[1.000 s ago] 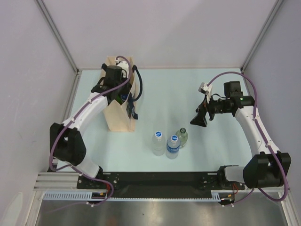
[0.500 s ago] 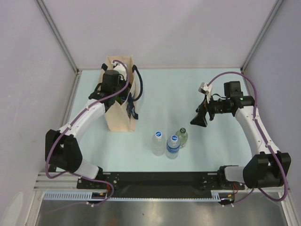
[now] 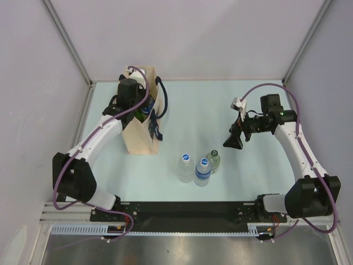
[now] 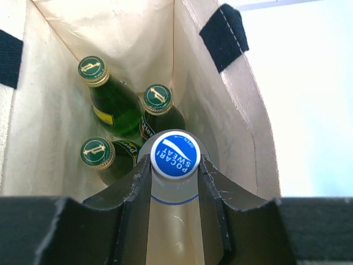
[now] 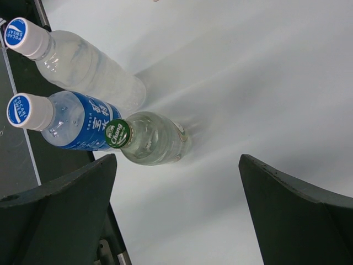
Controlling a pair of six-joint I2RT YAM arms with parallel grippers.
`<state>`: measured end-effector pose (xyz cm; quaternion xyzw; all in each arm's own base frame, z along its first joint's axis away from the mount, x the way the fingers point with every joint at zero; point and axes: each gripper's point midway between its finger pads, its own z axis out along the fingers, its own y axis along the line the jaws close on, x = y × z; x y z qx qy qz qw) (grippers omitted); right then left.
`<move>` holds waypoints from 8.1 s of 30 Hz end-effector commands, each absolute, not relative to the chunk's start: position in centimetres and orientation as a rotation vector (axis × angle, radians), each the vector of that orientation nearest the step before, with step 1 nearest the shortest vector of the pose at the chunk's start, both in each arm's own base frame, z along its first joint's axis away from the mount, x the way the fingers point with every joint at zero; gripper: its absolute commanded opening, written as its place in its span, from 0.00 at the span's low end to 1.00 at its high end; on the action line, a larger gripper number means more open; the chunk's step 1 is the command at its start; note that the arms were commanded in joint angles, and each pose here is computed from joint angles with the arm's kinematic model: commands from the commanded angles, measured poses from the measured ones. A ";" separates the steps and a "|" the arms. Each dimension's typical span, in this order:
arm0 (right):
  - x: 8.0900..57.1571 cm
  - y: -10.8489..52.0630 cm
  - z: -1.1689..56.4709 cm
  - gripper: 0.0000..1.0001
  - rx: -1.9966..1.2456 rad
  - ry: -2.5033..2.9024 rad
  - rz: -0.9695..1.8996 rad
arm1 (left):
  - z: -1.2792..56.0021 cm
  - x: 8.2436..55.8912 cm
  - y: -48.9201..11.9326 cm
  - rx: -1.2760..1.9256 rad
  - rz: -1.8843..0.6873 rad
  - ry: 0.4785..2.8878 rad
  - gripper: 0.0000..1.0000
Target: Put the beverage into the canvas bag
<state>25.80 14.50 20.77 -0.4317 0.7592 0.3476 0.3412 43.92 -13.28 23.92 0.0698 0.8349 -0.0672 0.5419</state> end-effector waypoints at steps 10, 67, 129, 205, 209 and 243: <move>26.5 14.7 22.7 1.00 -1.182 1.921 0.859 | 29.9 45.3 -14.2 0.119 -0.273 1.712 0.00; 17.1 20.2 26.5 1.00 -1.659 1.408 1.113 | 29.9 19.4 -24.5 0.809 -0.899 1.808 1.00; 17.7 20.2 24.6 1.00 -1.549 1.545 1.080 | 40.7 23.8 -22.0 0.580 -0.519 1.559 0.00; 16.5 22.7 23.9 1.00 -1.667 1.531 1.152 | 27.8 41.3 -6.4 0.038 -0.101 1.775 0.64; 16.9 23.1 23.7 1.00 -1.684 1.535 1.142 | 27.8 40.3 -6.1 0.046 -0.094 1.794 0.70; 14.6 24.9 19.3 0.59 -1.888 1.559 1.110 | 34.8 26.1 -6.6 -0.235 -0.453 1.771 1.00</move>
